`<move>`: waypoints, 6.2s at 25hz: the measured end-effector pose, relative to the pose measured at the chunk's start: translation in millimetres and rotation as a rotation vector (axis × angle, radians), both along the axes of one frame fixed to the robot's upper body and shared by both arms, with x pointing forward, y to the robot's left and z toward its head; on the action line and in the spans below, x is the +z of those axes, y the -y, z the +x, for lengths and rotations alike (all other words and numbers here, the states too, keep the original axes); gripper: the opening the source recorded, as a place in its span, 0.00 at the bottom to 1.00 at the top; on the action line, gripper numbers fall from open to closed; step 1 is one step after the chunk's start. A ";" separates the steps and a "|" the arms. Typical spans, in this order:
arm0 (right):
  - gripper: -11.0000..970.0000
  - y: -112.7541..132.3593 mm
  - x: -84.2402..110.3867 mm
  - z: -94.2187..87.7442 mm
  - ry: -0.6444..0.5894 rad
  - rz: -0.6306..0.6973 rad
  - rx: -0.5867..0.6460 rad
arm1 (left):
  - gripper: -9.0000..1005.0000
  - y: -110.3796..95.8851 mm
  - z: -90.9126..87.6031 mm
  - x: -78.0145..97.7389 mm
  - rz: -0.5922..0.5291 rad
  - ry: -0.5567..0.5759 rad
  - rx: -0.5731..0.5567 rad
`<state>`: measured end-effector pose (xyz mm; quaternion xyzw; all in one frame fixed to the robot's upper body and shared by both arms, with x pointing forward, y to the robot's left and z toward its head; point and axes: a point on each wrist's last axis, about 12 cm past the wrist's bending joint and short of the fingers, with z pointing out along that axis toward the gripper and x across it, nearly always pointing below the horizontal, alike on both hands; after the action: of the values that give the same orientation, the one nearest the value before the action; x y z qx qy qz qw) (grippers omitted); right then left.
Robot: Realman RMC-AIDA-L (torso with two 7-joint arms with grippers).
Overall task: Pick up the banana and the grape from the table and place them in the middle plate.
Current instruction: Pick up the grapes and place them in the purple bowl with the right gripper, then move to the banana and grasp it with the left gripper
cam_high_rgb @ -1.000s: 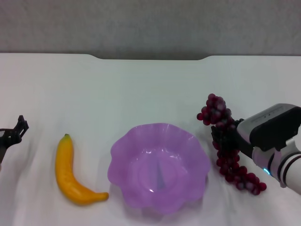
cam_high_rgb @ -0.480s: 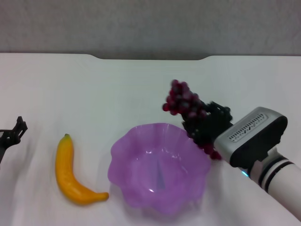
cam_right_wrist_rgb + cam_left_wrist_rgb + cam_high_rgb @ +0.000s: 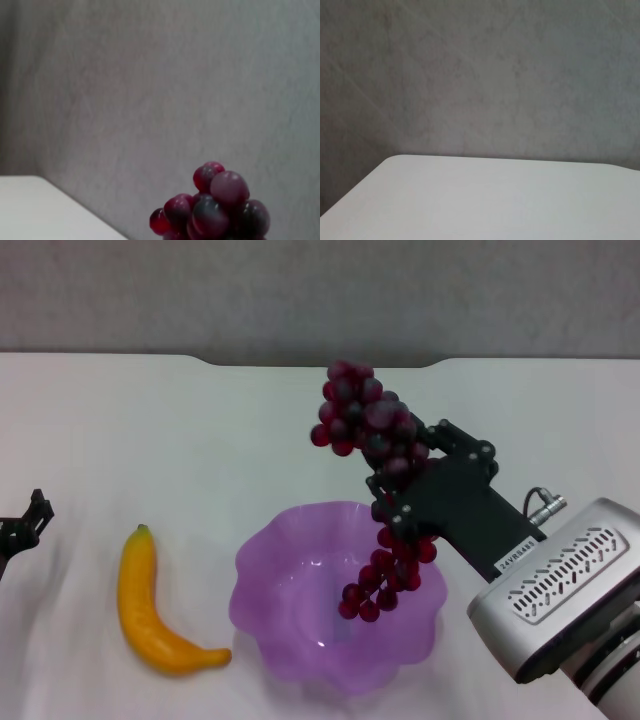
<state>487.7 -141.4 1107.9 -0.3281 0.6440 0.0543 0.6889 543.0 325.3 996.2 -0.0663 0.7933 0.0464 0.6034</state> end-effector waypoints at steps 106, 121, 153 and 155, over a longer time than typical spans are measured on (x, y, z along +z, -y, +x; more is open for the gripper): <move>0.93 131.9 -97.3 60.9 -0.273 0.135 -0.415 | 0.89 23.2 6.2 68.4 -0.250 0.025 -0.235; 0.93 126.3 -98.6 64.5 -0.285 0.098 -0.386 | 0.89 53.1 22.6 95.2 -0.096 -0.601 -0.327; 0.93 128.5 -99.9 64.1 -0.290 0.098 -0.392 | 0.82 81.8 29.5 62.7 -0.080 -0.698 -0.213; 0.93 128.5 -99.8 64.1 -0.290 0.099 -0.392 | 0.82 81.1 29.5 60.7 -0.079 -0.706 -0.208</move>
<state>551.8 -269.9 1008.1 -0.1513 0.7840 -0.0026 0.6021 572.5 244.2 1057.0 0.0114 0.9563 -0.0260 0.2911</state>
